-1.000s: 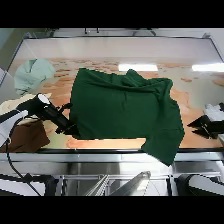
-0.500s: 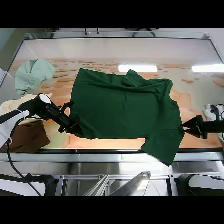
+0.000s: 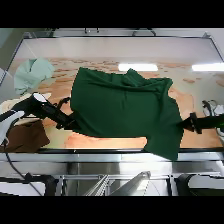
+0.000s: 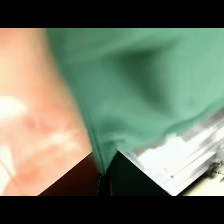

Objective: Fold the shirts.

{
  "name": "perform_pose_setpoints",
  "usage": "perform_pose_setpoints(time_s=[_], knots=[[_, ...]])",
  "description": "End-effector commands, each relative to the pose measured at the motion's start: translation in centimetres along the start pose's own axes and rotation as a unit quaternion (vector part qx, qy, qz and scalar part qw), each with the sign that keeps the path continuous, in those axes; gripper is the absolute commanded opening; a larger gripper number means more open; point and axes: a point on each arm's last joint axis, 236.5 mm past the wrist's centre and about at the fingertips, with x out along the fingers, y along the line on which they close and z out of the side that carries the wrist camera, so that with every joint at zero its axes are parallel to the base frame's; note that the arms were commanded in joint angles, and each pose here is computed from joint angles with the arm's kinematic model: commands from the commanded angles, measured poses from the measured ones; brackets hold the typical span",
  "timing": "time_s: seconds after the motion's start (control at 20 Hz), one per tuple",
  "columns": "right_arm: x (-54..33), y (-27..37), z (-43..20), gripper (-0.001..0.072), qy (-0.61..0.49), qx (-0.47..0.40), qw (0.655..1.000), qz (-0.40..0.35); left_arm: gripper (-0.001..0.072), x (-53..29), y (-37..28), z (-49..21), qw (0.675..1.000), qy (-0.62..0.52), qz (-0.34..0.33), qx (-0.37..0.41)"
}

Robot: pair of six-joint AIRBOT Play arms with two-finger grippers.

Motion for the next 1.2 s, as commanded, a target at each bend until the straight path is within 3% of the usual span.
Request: perform_pose_setpoints(time_s=[0.0, 0.15, 0.3, 0.45, 0.55, 0.65, 0.7, 0.8, 0.95, 1.15], knots=[[-6.3, 14.7, 2.4, 0.0019, -0.097, -0.131, 0.970, 0.182, 0.0018, -8.1, -9.1, -0.3, 0.979, -0.082, -0.162, 0.092], [-14.4, 27.5, -0.2, 0.0019, -0.221, -0.284, 0.900, 0.246, 0.0018, -19.9, -19.4, -4.5, 0.906, -0.206, -0.263, 0.261], [-21.8, 38.2, -6.4, 0.0019, -0.365, -0.408, 0.799, 0.250, 0.0019, -31.3, -29.2, -14.1, 0.759, -0.356, -0.292, 0.460], [-28.7, 45.2, -12.5, 0.0019, -0.527, -0.459, 0.679, 0.226, 0.0019, -38.9, -35.4, -24.1, 0.609, -0.489, -0.248, 0.574], [-31.1, 47.9, -16.1, 0.0019, -0.585, -0.484, 0.621, 0.195, 0.0019, -41.3, -36.6, -26.3, 0.580, -0.542, -0.201, 0.574], [-31.5, 49.4, -17.8, 0.0020, -0.598, -0.509, 0.600, 0.154, 0.0019, -43.3, -36.9, -26.7, 0.565, -0.558, -0.200, 0.573], [-31.5, 49.4, -17.4, 0.0020, -0.601, -0.510, 0.603, 0.128, 0.0019, -44.1, -36.5, -25.9, 0.572, -0.556, -0.201, 0.569], [-31.2, 48.2, -15.5, 0.0020, -0.589, -0.499, 0.628, 0.101, 0.0019, -44.7, -33.6, -21.2, 0.637, -0.540, -0.187, 0.518], [-28.2, 44.0, -10.8, 0.0020, -0.511, -0.481, 0.708, 0.081, 0.0019, -41.4, -29.0, -12.6, 0.739, -0.468, -0.190, 0.445], [-21.6, 35.7, -1.6, 0.0020, -0.409, -0.411, 0.811, 0.078, 0.0019, -32.4, -22.7, -0.5, 0.841, -0.367, -0.187, 0.351]])
